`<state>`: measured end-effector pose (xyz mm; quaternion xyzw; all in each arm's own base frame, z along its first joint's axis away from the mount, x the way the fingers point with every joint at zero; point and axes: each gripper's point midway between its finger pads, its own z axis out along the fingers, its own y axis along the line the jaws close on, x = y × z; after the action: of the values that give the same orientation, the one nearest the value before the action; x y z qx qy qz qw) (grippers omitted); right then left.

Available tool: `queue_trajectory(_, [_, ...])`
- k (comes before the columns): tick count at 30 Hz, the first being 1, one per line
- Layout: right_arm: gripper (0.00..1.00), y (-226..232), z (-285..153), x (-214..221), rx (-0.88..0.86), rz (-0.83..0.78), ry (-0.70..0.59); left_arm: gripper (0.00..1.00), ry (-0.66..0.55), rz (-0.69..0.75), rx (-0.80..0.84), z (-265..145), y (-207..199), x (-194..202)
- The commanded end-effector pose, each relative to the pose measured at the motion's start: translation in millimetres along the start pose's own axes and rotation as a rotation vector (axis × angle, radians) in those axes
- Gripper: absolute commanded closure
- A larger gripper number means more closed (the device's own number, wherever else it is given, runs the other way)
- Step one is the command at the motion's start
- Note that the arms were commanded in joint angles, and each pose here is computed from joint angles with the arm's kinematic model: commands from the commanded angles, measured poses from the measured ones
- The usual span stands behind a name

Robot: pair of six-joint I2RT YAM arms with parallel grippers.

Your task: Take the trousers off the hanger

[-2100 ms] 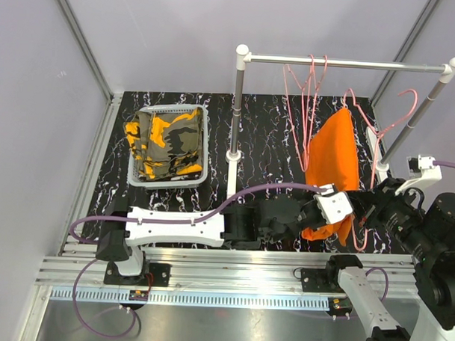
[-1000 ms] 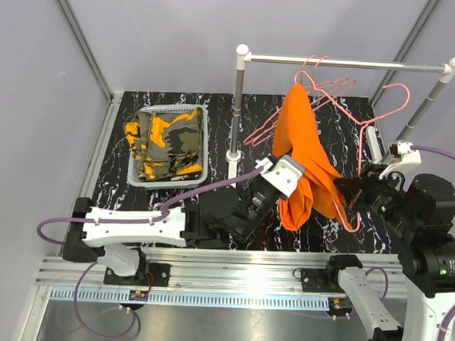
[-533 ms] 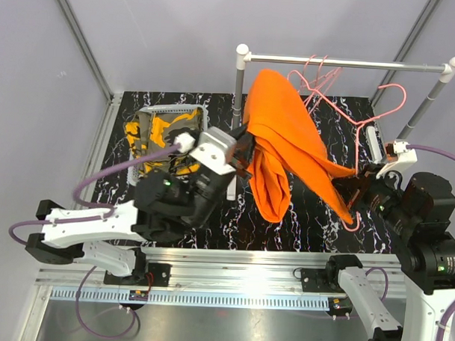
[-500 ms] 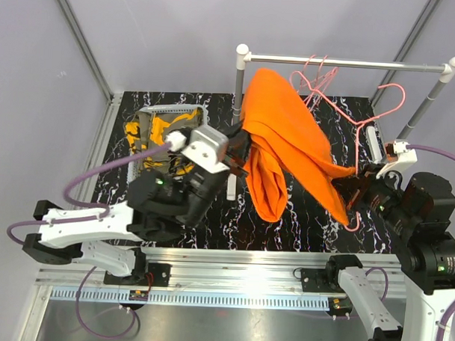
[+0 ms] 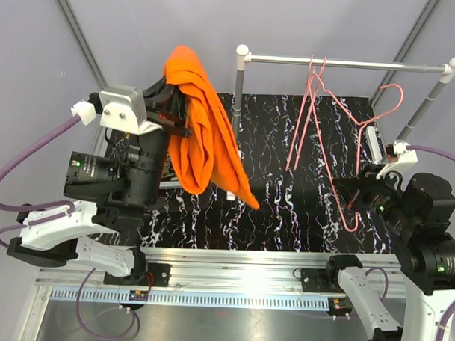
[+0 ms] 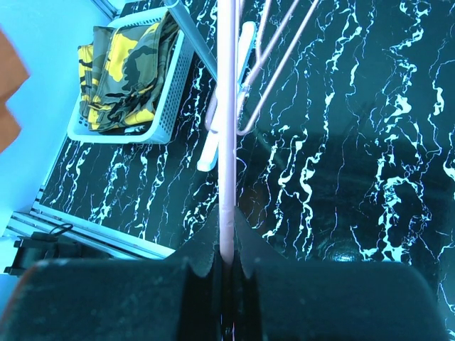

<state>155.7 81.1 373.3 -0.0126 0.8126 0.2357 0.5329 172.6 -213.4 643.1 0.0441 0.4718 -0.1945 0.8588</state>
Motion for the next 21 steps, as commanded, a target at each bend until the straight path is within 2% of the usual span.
queue_trajectory(1, [1.00,14.0,-16.7,-25.0,-0.041,-0.047,-0.125,1.00,-0.050,0.045,-0.200,5.4,60.5,-28.6])
queue_trajectory(8, [1.00,17.1,-45.6,-50.0,-0.001,-0.065,-0.280,1.00,0.066,0.180,-0.363,2.2,124.8,16.9])
queue_trajectory(9, [1.00,18.2,-51.4,-53.5,0.003,-0.070,-0.302,1.00,0.099,0.245,-0.385,2.3,136.4,28.2])
queue_trajectory(16, [1.00,19.9,-59.8,-56.0,0.010,-0.073,-0.318,1.00,0.227,0.407,-0.473,-14.6,195.9,70.0])
queue_trajectory(18, [1.00,22.5,-60.1,-55.8,-0.005,-0.069,-0.320,1.00,0.329,0.496,-0.487,-19.6,216.7,99.0])
queue_trajectory(20, [1.00,25.9,-60.4,-55.0,-0.023,-0.064,-0.318,1.00,0.399,0.514,-0.498,-22.1,227.7,126.2])
queue_trajectory(21, [1.00,28.1,-62.0,-54.9,-0.034,-0.063,-0.325,1.00,0.485,0.554,-0.499,-28.8,238.7,158.6])
